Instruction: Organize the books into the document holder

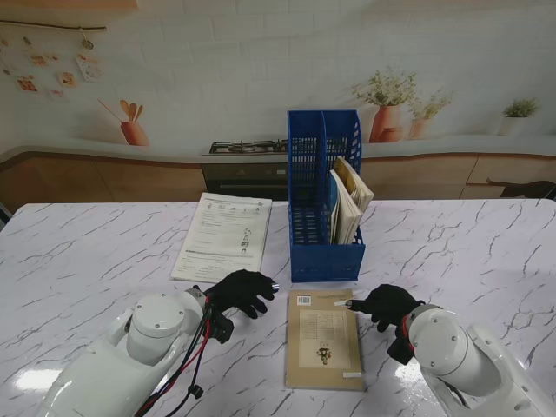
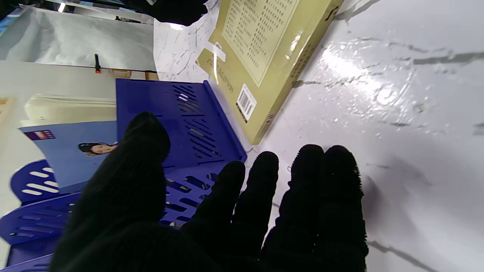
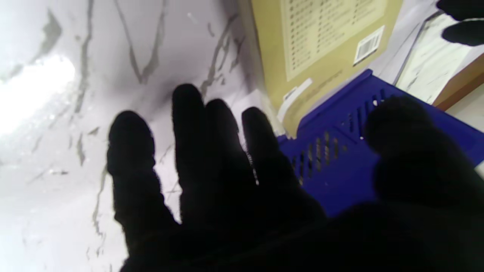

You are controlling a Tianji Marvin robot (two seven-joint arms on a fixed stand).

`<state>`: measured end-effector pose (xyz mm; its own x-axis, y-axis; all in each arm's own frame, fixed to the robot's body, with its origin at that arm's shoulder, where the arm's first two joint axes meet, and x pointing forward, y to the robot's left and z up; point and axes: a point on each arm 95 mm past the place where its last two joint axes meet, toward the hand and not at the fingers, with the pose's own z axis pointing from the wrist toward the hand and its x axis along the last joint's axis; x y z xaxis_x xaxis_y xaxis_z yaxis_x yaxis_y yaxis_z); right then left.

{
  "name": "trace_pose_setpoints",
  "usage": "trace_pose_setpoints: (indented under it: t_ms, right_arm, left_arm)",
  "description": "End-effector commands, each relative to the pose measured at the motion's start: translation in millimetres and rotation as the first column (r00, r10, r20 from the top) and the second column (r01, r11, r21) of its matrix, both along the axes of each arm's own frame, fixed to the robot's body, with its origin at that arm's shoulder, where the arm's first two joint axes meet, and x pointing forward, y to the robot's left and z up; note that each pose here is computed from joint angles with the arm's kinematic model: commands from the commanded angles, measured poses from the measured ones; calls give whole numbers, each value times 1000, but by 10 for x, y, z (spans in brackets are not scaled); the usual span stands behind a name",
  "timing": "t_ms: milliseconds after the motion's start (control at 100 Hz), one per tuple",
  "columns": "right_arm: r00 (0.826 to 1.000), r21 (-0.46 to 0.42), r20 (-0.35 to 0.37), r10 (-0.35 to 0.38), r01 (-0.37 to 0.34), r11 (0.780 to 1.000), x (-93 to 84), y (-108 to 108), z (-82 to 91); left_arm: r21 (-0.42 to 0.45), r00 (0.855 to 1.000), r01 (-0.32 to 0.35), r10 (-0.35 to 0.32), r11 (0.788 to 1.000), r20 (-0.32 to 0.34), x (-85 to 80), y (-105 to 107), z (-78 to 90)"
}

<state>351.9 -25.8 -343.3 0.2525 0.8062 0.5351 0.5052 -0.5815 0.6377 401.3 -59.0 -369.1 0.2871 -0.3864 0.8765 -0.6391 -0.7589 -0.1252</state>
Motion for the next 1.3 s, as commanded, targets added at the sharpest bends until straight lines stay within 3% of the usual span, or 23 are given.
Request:
trace_pose_setpoints:
  t_ms: [0,510,890,1290]
  right_arm:
    - [1000,11,-24,-7,8,1000,-27,69,-67]
    - [989,96,-134,-59,72,993,22,206,-202]
    - [986,126,-161,-45,66,990,27,290,-291]
    - [988,168,-157,-9,36,985,23,431,-358]
  left_arm:
    - [-25,999,14,-15,1000,-32,-19,-104,-39]
    - [17,976,58,-53,998,-211,-7,-223,-187]
    - [-56,943,34,-51,998,-329,-33,-243,-273]
    - [-139,933,3,-53,990,-357,-41,-330,-284]
